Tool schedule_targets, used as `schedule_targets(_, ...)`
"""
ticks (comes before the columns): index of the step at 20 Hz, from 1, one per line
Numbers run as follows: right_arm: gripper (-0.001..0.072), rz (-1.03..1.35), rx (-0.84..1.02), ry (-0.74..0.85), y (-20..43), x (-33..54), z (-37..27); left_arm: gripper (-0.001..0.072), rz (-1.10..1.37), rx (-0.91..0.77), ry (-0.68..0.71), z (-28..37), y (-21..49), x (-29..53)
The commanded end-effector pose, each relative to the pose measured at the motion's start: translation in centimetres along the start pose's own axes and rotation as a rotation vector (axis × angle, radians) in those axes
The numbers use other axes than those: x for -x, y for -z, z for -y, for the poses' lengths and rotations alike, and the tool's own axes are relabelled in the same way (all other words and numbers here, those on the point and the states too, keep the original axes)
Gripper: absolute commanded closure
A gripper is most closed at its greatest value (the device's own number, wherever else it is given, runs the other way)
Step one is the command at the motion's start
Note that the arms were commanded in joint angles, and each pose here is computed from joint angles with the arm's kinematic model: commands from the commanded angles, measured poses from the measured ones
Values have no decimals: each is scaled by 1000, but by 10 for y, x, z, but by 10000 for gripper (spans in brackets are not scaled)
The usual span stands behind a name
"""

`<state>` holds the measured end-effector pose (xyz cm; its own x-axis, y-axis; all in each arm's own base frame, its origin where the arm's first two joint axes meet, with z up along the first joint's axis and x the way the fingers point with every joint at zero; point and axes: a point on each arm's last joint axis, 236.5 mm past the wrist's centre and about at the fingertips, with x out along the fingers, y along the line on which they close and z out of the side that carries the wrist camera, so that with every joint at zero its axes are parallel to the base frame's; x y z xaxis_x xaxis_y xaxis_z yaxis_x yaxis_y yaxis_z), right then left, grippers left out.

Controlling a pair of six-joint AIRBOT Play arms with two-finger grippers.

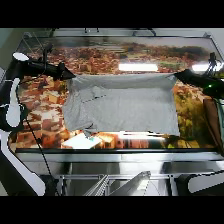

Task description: Fold the shirts.

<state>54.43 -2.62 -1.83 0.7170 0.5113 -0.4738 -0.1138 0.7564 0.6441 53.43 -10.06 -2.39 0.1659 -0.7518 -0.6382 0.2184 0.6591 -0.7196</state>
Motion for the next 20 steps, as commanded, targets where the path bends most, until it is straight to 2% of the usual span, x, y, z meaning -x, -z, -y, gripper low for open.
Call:
schedule_targets(1, 693, -199, 39, 93, 46, 4, 26, 693, -182, 32, -93, -28, 48, -8)
schedule_targets(5, 693, -378, 34, 236, 87, 22, 67, 693, -293, 76, -185, -47, 74, 1)
schedule_targets(10, 692, -498, -18, 174, 125, 16, 65, 693, -310, 71, -192, -44, 77, -4)
schedule_targets(13, 690, -504, -26, 129, 127, 15, 54, 694, -331, 57, -186, -36, 80, -10)
schedule_targets(14, 658, -491, -29, 95, 123, 14, 46, 694, -346, 51, -181, -33, 83, -13)
schedule_targets(15, 521, -476, -32, 70, 118, 15, 38, 692, -363, 49, -176, -29, 86, -14)
schedule_targets(16, 451, -467, -29, 56, 114, 18, 31, 692, -377, 50, -171, -28, 89, -12)
schedule_targets(17, 454, -463, -15, 50, 107, 25, 25, 689, -397, 56, -168, -25, 92, -7)
schedule_targets(19, 451, -435, 0, 53, 89, 49, 15, 295, -405, 117, -172, -23, 91, 12)
schedule_targets(20, 415, -420, -6, 64, 79, 64, 12, 106, -410, 166, -175, -23, 92, 25)
